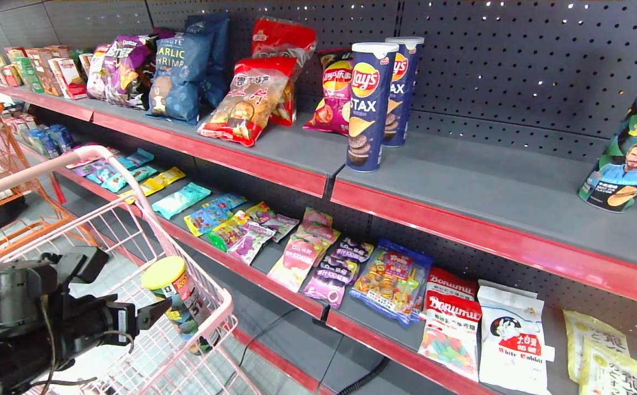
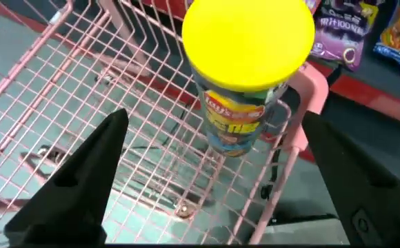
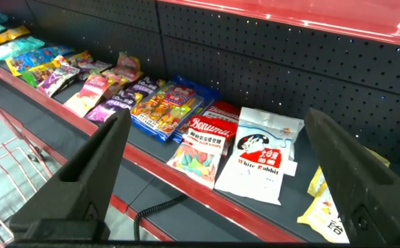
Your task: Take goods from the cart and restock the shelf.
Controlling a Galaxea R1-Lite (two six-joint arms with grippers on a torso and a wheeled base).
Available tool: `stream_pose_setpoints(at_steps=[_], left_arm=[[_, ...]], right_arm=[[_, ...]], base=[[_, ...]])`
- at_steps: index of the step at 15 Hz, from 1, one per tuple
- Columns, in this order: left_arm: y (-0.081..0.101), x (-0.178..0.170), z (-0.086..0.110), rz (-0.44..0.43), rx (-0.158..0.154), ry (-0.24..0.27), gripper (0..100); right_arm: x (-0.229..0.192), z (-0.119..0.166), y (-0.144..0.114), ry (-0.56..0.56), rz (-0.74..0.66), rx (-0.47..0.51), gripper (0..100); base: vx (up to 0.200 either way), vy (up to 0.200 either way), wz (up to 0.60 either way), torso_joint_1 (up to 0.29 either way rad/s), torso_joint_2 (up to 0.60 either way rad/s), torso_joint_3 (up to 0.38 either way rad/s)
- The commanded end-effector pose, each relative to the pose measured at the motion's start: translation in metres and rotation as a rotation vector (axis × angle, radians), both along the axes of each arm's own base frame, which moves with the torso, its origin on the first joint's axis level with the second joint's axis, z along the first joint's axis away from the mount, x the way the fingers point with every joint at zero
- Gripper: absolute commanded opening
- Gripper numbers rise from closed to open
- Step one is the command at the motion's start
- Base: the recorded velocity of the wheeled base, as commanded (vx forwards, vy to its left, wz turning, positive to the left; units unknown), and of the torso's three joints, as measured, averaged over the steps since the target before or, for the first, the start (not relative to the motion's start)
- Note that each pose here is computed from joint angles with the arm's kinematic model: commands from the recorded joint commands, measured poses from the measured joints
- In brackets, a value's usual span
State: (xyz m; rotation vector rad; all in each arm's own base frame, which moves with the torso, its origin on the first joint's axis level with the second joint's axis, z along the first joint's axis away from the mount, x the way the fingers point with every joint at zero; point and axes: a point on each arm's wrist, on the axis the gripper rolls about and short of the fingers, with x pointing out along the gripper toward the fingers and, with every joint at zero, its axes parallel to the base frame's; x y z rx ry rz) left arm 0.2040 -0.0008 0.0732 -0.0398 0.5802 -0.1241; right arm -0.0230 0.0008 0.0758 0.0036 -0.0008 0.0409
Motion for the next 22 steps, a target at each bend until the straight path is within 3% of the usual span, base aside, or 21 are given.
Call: stream_pose_setpoints(at_steps=[1,5,10,14,15,19,20,22], left_arm=[[-0.001,0.012,-0.026,-0.011,-0.001,0.074,100],[-0.003,0.030,-0.041,-0.034,-0.001,0.012,100],[-0.016,0.045,-0.052,-0.140,0.025,-0.046,100],[-0.018,0.063,-0.058,-0.133,0.032,-0.120,100],[-0.018,0.061,-0.058,-0.133,0.032,-0.116,0],[-0.016,0.044,-0.040,-0.129,0.030,-0.153,0],[-0.016,0.038,-0.031,-0.132,0.029,-0.181,0],[-0.014,0.020,0.003,-0.125,0.029,-0.303,0]], right_arm=[[0.000,0.000,0.000,0.001,0.002,-0.001,100],[0.000,0.000,0.000,0.001,0.002,-0.001,100],[0.000,0.000,0.000,0.001,0.002,-0.001,100],[0.000,0.000,0.000,0.001,0.002,-0.001,100],[0.000,0.000,0.000,0.001,0.002,0.001,100],[0.000,0.000,0.000,0.002,0.002,0.001,100],[0.000,0.000,0.000,0.002,0.004,0.001,100],[0.000,0.000,0.000,0.002,0.004,0.001,100]], base=[[0.000,0.000,0.00,0.000,0.00,0.000],[0.000,0.000,0.00,0.000,0.00,0.000],[0.000,0.000,0.00,0.000,0.00,0.000],[0.000,0.000,0.00,0.000,0.00,0.000],[0.000,0.000,0.00,0.000,0.00,0.000],[0.000,0.000,0.00,0.000,0.00,0.000],[0.000,0.000,0.00,0.000,0.00,0.000],[0.000,0.000,0.00,0.000,0.00,0.000]])
